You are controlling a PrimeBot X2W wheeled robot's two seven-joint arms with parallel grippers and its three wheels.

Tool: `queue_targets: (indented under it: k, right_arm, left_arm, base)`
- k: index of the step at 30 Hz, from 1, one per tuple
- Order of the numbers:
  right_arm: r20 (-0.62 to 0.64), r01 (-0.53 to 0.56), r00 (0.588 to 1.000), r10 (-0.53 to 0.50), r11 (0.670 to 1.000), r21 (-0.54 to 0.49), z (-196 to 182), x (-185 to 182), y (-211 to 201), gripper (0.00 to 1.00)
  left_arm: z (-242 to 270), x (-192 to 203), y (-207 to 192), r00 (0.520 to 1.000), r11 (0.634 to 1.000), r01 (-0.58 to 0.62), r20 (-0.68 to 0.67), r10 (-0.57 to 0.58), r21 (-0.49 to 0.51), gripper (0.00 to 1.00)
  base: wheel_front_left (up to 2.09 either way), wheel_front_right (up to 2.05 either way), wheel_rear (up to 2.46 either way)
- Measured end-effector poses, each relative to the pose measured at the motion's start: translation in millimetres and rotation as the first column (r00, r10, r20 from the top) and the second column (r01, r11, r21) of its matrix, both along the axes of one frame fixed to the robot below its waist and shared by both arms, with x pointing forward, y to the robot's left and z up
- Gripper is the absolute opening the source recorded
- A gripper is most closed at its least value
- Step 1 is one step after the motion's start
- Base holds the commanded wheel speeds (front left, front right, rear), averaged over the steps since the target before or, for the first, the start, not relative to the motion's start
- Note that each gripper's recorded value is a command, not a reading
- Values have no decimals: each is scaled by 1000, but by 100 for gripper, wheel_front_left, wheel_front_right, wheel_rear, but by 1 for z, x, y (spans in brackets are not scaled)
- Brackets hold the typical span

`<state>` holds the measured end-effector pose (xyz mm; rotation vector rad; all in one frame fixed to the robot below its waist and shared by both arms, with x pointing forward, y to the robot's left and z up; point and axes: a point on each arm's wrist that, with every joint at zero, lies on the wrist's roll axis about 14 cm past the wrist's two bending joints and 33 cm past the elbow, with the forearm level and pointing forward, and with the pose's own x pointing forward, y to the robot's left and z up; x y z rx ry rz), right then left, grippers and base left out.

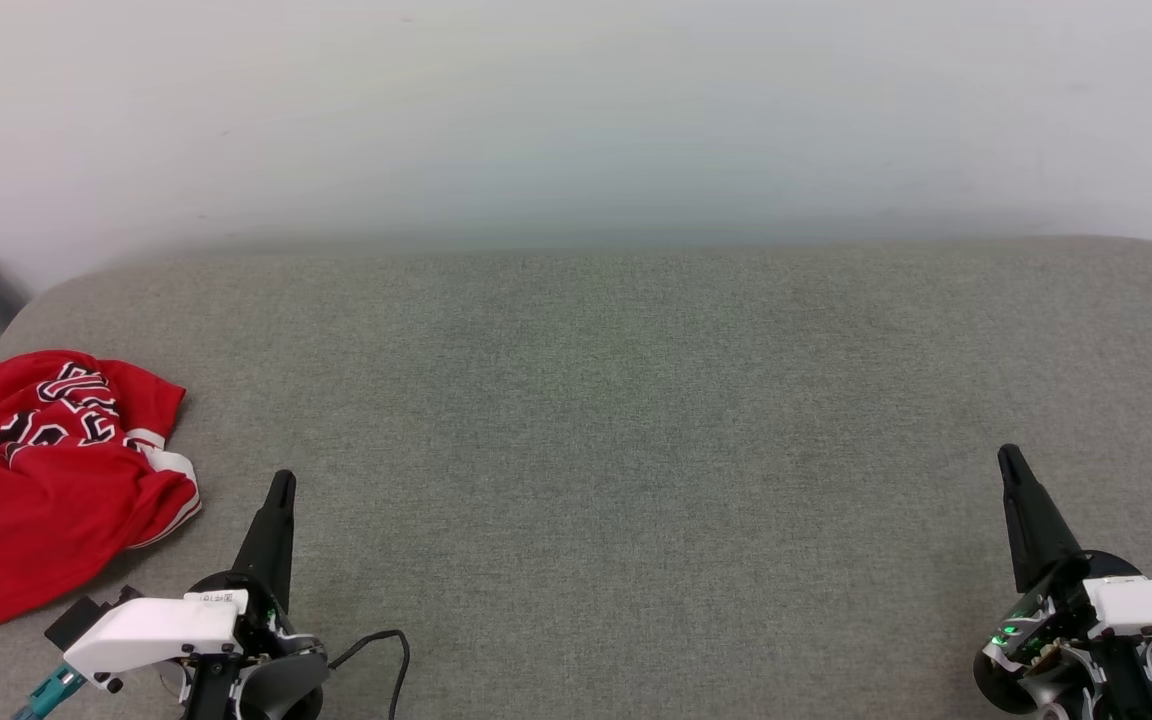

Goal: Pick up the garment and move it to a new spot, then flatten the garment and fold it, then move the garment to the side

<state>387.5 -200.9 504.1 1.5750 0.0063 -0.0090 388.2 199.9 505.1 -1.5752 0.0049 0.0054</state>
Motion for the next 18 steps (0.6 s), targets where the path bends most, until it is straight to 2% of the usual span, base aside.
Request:
queue_targets:
  k: [18]
  right_arm:
    - [0, 0, 1000, 0, 1000, 0, 0, 0, 0, 0]
  left_arm:
    - [0, 0, 0, 1000, 1000, 0, 0, 0, 0, 0]
  base:
    - [0, 0, 0]
